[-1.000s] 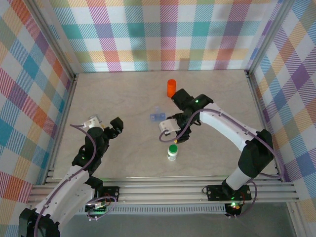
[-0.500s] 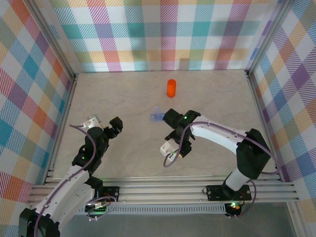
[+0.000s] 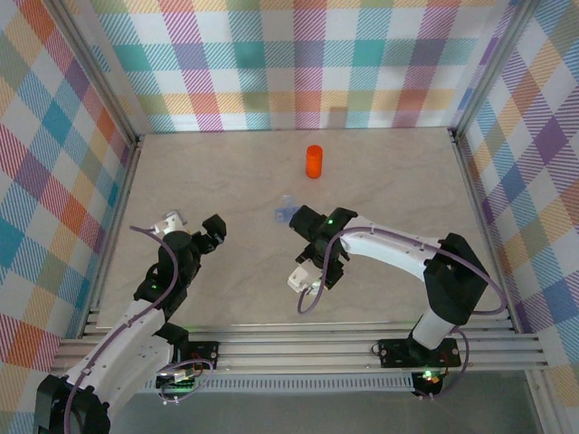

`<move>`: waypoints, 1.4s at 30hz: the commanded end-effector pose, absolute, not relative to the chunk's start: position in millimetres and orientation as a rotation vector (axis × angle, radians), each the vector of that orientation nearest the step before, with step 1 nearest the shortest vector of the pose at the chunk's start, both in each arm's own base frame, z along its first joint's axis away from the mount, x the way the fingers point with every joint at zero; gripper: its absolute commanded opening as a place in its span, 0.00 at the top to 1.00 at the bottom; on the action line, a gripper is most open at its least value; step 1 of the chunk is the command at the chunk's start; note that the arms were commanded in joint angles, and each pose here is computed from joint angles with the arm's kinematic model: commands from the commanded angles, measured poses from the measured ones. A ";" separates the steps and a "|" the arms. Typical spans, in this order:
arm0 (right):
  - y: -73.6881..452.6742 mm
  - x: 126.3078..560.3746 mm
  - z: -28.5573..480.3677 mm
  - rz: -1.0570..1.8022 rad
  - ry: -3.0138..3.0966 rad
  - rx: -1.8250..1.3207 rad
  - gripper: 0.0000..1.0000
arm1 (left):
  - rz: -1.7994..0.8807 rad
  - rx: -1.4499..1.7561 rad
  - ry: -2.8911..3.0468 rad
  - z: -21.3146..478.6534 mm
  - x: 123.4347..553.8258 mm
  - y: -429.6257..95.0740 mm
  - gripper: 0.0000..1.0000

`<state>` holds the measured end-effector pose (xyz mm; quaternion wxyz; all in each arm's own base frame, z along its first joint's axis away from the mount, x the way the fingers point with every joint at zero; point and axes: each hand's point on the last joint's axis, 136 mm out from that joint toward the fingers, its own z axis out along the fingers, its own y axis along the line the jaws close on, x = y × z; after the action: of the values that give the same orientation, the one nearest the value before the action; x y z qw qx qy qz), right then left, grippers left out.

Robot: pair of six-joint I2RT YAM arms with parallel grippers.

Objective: Sort the pills into containers

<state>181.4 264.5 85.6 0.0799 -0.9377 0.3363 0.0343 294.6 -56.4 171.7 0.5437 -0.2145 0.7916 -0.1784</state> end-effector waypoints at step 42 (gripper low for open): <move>269.0 253.3 244.2 0.611 1.841 -1.852 0.84 | -0.646 0.579 1.710 191.1 303.1 -234.2 0.00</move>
<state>253.9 259.9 210.1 0.1768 -0.6856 0.6814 0.1855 317.7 -199.3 173.8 0.5297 0.1109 0.7982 -0.2647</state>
